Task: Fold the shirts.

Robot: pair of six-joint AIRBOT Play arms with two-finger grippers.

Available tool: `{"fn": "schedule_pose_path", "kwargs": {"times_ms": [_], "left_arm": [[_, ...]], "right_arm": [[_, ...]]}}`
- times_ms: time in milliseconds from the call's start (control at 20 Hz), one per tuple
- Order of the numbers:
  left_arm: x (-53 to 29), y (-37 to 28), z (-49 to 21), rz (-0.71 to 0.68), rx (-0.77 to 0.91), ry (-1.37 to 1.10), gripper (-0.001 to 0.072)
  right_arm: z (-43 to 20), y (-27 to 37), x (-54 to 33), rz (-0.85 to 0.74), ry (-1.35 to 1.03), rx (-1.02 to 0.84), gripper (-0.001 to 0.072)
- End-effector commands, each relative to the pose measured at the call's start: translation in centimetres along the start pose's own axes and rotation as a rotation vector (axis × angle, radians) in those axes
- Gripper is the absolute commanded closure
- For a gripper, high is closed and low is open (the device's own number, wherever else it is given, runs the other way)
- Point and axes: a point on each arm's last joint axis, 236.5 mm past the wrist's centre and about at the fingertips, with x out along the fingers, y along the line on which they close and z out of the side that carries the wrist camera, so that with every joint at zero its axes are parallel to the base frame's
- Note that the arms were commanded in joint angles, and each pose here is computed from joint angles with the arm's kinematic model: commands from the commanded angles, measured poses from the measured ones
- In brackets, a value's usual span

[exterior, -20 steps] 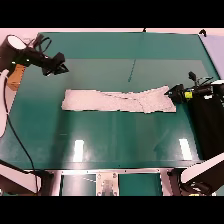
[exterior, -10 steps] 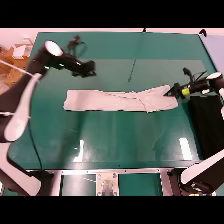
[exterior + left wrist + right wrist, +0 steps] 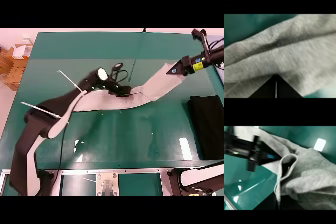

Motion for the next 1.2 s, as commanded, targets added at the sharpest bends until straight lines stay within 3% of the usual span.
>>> {"fn": "schedule_pose_path", "kwargs": {"times_ms": [0, 300, 500, 650, 800, 1050, 1100, 1150], "left_arm": [[2.6, -1.3, -0.6, -0.068, -0.058, 0.0, 0.0689], [-0.7, -3.2, 0.7, -0.123, -0.043, 0.013, 0.0689], [-10.9, -2.7, 2.0, -0.164, -0.012, 0.094, 0.0689], [-21.4, 2.4, 2.9, -0.076, -0.093, 0.072, 0.0689], [-31.8, 8.5, 3.0, 0.063, -0.207, -0.028, 0.0689], [-41.6, 14.2, 2.5, 0.138, -0.324, -0.198, 0.0689], [-42.4, 15.0, 2.3, 0.144, -0.34, -0.212, 0.0689], [-42.8, 15.5, 2.3, 0.15, -0.35, -0.223, 0.0689]], "right_arm": [[0.8, 5.3, -1.2, -0.008, -0.024, -0.116, 0.0701], [0.8, 6.5, 0.0, -0.019, 0.003, -0.127, 0.0701], [1.0, 8.6, 1.7, 0.0, 0.016, -0.118, 0.07], [1.8, 12.7, 5.3, 0.034, 0.011, -0.177, 0.07], [2.4, 18.1, 12.3, 0.092, 0.0, -0.262, 0.0699], [-0.4, 25.5, 31.4, 0.164, -0.004, -0.326, 0.0698], [-1.1, 26.7, 35.2, 0.173, -0.038, -0.32, 0.0648], [-2.0, 27.9, 38.5, 0.181, -0.074, -0.313, 0.0393]]}}
